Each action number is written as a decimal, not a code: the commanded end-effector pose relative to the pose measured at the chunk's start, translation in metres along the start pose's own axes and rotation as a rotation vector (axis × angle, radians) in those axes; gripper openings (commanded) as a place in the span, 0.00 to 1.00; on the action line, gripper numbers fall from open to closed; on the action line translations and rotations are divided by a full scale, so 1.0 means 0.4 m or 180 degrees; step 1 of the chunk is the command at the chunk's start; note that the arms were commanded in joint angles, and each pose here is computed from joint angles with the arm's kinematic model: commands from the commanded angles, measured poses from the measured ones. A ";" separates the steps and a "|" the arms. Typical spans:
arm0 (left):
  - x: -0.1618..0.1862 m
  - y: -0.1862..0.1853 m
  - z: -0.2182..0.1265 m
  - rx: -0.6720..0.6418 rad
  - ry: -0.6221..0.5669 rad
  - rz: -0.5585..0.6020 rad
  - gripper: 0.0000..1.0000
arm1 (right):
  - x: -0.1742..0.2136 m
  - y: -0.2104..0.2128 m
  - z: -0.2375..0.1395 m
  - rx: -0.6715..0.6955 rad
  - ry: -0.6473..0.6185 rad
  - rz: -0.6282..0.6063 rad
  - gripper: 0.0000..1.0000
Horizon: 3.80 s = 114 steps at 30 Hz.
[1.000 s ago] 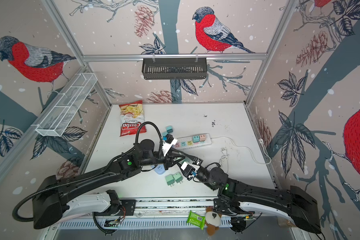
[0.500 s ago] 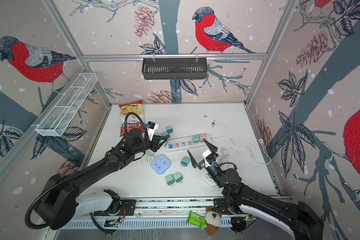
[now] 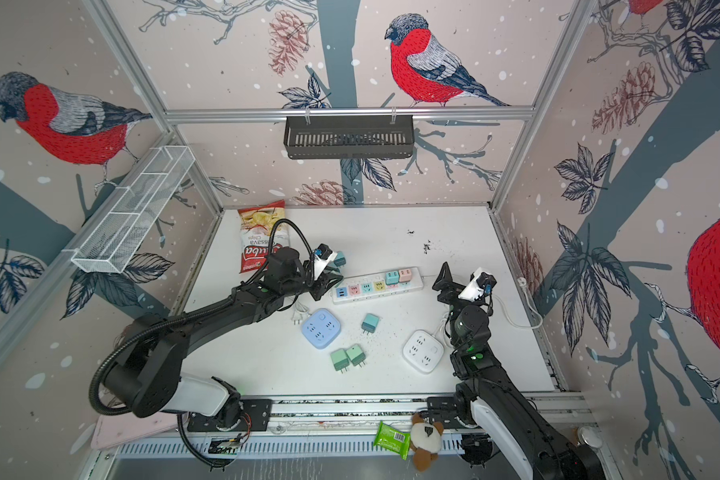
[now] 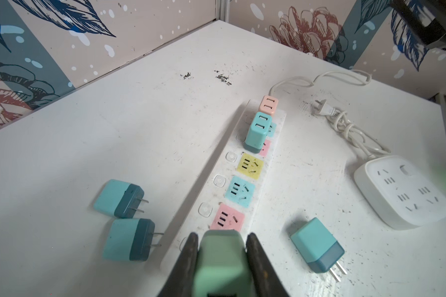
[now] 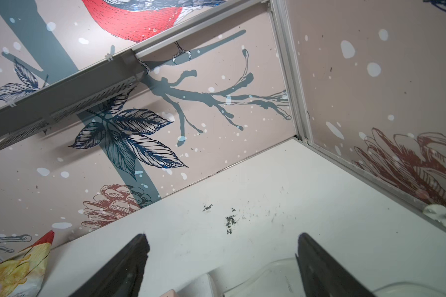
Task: Insert the plug
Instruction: 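Carry the light-green adapter to the power strip with left while right draws back, then lower and press the light-green adapter into the socket beside the teal adapter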
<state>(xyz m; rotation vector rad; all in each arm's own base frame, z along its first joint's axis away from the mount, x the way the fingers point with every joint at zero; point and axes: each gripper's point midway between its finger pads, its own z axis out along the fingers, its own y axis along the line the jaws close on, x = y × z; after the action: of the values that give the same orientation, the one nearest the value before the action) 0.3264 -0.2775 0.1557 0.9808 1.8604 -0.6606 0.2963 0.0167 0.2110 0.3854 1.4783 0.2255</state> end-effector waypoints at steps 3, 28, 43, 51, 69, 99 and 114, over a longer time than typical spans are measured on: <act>0.004 -0.049 0.045 0.0055 0.0201 0.0644 0.00 | 0.010 -0.075 0.000 0.0451 -0.0085 0.0189 0.91; 0.027 -0.050 0.214 0.0554 0.0725 0.0977 0.00 | 0.050 -0.111 0.017 0.0532 0.0000 0.0188 0.93; -0.004 -0.102 0.313 0.0720 0.1091 0.1070 0.00 | 0.049 -0.119 0.014 0.0559 -0.0021 0.0223 0.94; 0.017 -0.103 0.367 0.0618 0.1310 0.1110 0.00 | 0.050 -0.117 0.013 0.0533 -0.0006 0.0224 0.94; 0.044 -0.117 0.379 0.0709 0.1593 0.1106 0.00 | 0.050 -0.120 0.015 0.0536 0.0004 0.0240 0.94; 0.102 -0.110 0.372 0.0831 0.1719 0.0737 0.00 | 0.048 -0.128 0.009 0.0556 -0.0027 0.0280 0.95; 0.086 -0.117 0.346 0.0933 0.1598 0.0672 0.00 | 0.048 -0.131 0.004 0.0554 -0.0040 0.0292 0.94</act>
<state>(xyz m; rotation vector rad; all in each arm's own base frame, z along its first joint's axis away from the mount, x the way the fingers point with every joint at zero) 0.3535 -0.4048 0.0745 1.5997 2.0127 -0.5927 0.2959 -0.0233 0.1693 0.5907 1.4935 0.1607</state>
